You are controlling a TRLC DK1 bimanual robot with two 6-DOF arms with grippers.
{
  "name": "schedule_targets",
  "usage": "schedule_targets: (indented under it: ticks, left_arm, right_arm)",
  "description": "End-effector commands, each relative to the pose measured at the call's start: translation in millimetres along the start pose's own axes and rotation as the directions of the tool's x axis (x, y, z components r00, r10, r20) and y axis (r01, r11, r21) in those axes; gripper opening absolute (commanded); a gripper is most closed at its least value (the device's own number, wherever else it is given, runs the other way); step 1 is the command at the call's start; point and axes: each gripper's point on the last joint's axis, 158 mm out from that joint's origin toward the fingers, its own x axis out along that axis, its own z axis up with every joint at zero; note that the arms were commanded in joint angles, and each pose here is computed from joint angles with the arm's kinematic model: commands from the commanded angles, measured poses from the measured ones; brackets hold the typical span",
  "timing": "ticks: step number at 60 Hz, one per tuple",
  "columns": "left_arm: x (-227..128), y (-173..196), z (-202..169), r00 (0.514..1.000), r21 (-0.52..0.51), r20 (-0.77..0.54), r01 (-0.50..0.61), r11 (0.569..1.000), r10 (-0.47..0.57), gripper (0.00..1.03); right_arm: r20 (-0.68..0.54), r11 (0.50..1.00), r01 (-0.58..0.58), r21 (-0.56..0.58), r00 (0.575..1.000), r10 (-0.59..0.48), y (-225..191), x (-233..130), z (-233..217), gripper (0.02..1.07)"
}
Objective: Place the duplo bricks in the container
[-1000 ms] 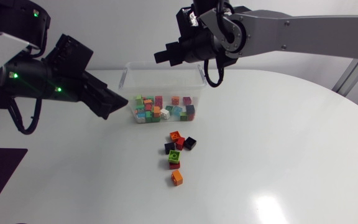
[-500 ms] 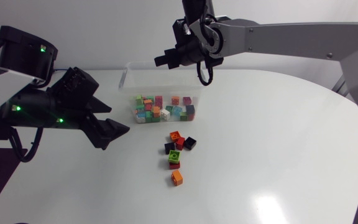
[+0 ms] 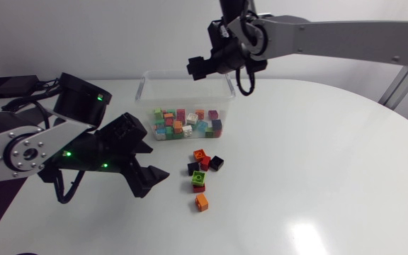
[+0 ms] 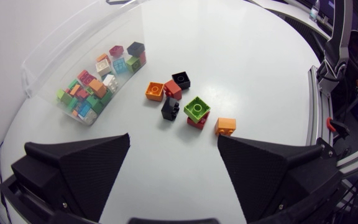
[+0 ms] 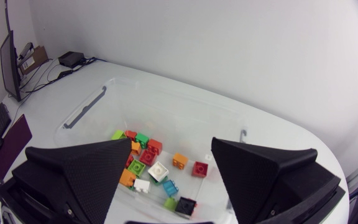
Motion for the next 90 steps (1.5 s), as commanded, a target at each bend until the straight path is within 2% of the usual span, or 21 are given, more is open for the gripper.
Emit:
schedule_targets:
  ticks: [1, 8, 24, 41, 53, 67, 78, 84, 90]
  left_arm:
    - [18.7, -9.5, -16.6, 0.998, 0.018, -0.051, 0.038, 0.999, -0.037, 0.98]
    - [34.4, -10.3, -16.1, 0.995, 0.013, -0.084, 0.052, 0.999, -0.051, 0.98]
    - [70.2, -43.3, -24.2, 0.982, 0.074, -0.152, 0.125, 0.989, -0.113, 0.98]
    - [102.0, -65.2, -33.7, 0.961, 0.096, -0.230, 0.177, 0.980, -0.151, 0.98]
    - [116.1, -69.8, -22.9, 0.960, 0.100, -0.232, 0.187, 0.977, -0.160, 0.98]
    - [127.2, -75.4, -27.9, 0.951, 0.102, -0.257, 0.205, 0.973, -0.173, 0.96]
    - [131.2, -77.6, -33.8, 0.945, 0.095, -0.274, 0.212, 0.973, -0.179, 0.86]
    - [132.2, -78.8, -33.8, 0.944, 0.092, -0.276, 0.213, 0.973, -0.180, 0.85]
    - [133.8, -81.1, -35.4, 0.942, 0.089, -0.281, 0.218, 0.972, -0.185, 0.67]
  right_arm:
    - [0.032, 1.000, 0.020, 0.006, 0.999, -0.020, -21.1, -40.1, 5.7, 1.01]
    - [0.034, 0.999, 0.028, 0.024, 0.999, -0.029, -37.4, -69.7, -11.3, 1.01]
    - [0.060, 0.999, 0.007, 0.041, 0.998, -0.009, -50.5, -134.5, -52.4, 1.01]
    - [0.020, 0.997, -0.003, 0.075, 1.000, 0.001, -69.0, -156.0, -115.1, 1.01]
    - [0.012, 0.996, 0.008, 0.089, 1.000, -0.009, -81.3, -170.2, -147.9, 1.01]
    - [0.011, 0.995, 0.027, 0.092, 1.000, -0.028, -89.3, -183.6, -176.5, 1.01]
    - [0.011, 0.994, 0.015, 0.107, 1.000, -0.016, -90.5, -185.4, -185.8, 1.01]
    - [0.002, 0.994, 0.010, 0.109, 1.000, -0.010, -88.8, -183.1, -190.3, 1.01]
    - [0.000, 0.994, 0.002, 0.107, 1.000, -0.002, -85.6, -180.9, -191.8, 1.01]
